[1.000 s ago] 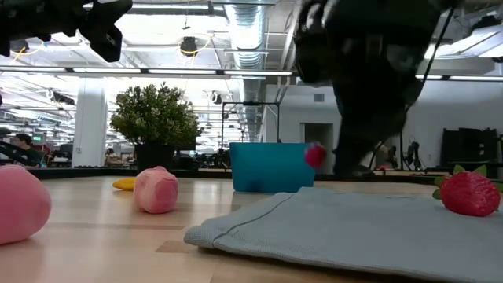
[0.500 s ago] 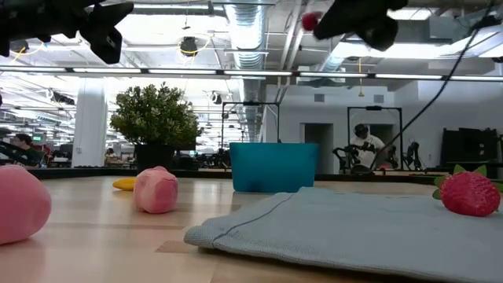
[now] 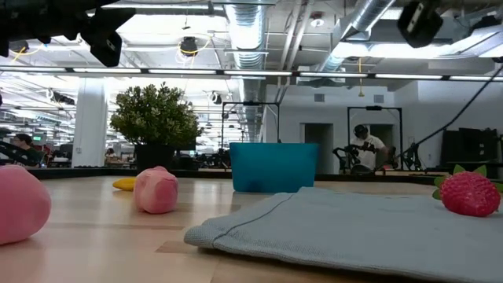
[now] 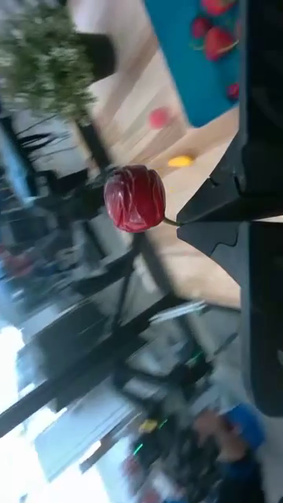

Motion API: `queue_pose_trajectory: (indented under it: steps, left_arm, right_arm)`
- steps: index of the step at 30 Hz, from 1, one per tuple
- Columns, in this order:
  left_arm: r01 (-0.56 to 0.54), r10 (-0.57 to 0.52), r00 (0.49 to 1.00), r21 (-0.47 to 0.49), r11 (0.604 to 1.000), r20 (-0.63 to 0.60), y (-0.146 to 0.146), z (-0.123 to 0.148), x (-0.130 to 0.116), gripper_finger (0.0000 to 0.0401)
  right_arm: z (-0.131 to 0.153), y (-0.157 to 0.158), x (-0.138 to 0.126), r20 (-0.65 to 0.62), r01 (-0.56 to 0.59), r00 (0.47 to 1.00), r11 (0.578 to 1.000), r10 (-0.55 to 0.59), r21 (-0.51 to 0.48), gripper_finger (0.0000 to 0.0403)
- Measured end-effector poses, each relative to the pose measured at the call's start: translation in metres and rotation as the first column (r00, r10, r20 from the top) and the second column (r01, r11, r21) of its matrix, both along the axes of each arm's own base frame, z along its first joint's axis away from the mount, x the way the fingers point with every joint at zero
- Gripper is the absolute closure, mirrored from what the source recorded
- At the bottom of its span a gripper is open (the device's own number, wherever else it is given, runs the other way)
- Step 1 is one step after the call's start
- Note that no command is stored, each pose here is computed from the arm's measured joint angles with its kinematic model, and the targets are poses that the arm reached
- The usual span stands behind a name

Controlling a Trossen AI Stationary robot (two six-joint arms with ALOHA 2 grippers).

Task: Pick and placing Produce into tupperware
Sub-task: Put the cherry into the blue bin

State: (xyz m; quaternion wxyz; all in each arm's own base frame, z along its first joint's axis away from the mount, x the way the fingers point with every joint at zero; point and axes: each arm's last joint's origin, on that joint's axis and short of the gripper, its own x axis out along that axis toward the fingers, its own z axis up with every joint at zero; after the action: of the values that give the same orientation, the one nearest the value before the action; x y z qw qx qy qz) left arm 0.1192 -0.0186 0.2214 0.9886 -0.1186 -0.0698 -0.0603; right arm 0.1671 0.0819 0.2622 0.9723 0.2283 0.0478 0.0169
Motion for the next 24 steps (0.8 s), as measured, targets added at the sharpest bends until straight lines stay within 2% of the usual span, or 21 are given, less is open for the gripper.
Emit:
queue_pose_trajectory:
  steps: [4, 10, 14, 17, 20, 24]
  left_arm:
    - [-0.003, 0.003, 1.000, -0.001, 1.000, 0.000, 0.000, 0.000, 0.000, 0.0292]
    - [-0.001, 0.001, 1.000, -0.008, 1.000, -0.002, 0.000, 0.000, 0.000, 0.0292]
    - [-0.001, 0.001, 1.000, -0.008, 1.000, -0.007, 0.000, -0.001, 0.000, 0.0292]
    - [-0.002, 0.002, 1.000, -0.008, 1.000, -0.007, 0.000, -0.001, 0.000, 0.0292]
    - [-0.017, 0.017, 1.000, -0.010, 1.000, -0.007, 0.001, -0.001, 0.000, 0.0292]
    - [-0.031, 0.031, 0.999, -0.012, 0.999, -0.007, 0.001, -0.001, 0.000, 0.0292]
  right_arm:
    - [-0.009, -0.009, -0.019, 0.160, -0.028, 0.987, 0.999, 0.021, 0.037, 0.0392]
    - [-0.015, -0.018, -0.037, 0.347, -0.140, 0.932, 0.988, 0.108, 0.070, 0.0392]
    - [-0.015, -0.020, -0.046, 0.473, -0.195, 0.866, 0.980, 0.161, 0.025, 0.0392]
    - [-0.010, -0.022, -0.053, 0.599, -0.238, 0.769, 0.970, 0.225, -0.059, 0.0392]
    - [-0.007, -0.023, -0.057, 0.655, -0.192, 0.719, 0.972, 0.231, -0.133, 0.0392]
    - [-0.005, -0.031, -0.061, 0.719, -0.056, 0.676, 0.984, 0.163, -0.171, 0.0392]
